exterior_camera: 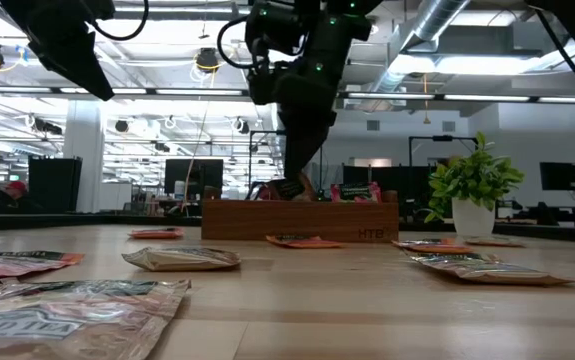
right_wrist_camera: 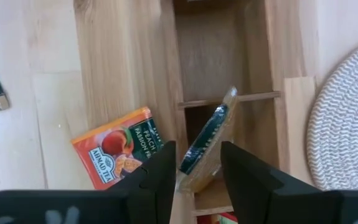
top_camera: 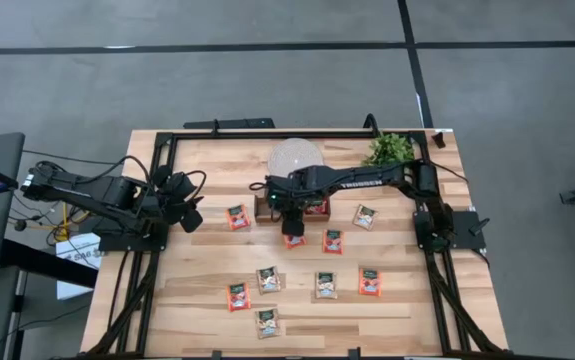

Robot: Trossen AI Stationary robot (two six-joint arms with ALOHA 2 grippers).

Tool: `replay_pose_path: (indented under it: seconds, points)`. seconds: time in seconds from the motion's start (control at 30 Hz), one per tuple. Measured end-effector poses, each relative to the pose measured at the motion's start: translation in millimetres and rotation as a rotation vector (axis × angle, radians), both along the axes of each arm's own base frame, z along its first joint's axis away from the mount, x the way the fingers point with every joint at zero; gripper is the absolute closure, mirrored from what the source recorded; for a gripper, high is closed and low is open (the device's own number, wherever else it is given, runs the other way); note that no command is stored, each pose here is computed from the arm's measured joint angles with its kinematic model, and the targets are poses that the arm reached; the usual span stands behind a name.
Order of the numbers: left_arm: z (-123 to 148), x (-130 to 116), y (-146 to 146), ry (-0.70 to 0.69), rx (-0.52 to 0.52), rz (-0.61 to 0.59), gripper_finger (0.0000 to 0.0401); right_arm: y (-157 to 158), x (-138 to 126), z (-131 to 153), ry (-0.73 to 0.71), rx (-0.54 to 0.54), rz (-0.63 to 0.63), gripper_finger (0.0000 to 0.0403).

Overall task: Pick & Place Tea
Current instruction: Put the brown tea bag into the middle slot of the wooden organizer

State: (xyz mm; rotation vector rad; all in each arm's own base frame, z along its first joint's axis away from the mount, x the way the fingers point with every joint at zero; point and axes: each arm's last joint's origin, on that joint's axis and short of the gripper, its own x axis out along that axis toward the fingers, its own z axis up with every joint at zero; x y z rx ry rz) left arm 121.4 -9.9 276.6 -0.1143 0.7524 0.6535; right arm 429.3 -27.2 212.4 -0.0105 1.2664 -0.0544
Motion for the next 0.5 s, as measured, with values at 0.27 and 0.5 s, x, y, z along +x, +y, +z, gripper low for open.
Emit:
replay_pose_path:
  seconds: [0.27,0.5]
  points:
    - [0.0,0.0,0.1,0.000,0.002,0.002,0.0250,-2.8,-0.6,-0.1,0.004,0.001,-0.009,0.0309]
    - [0.0,0.0,0.1,0.000,0.002,0.001,0.0250,1.0,-1.4,-4.2,0.034,0.004,0.000,0.0328]
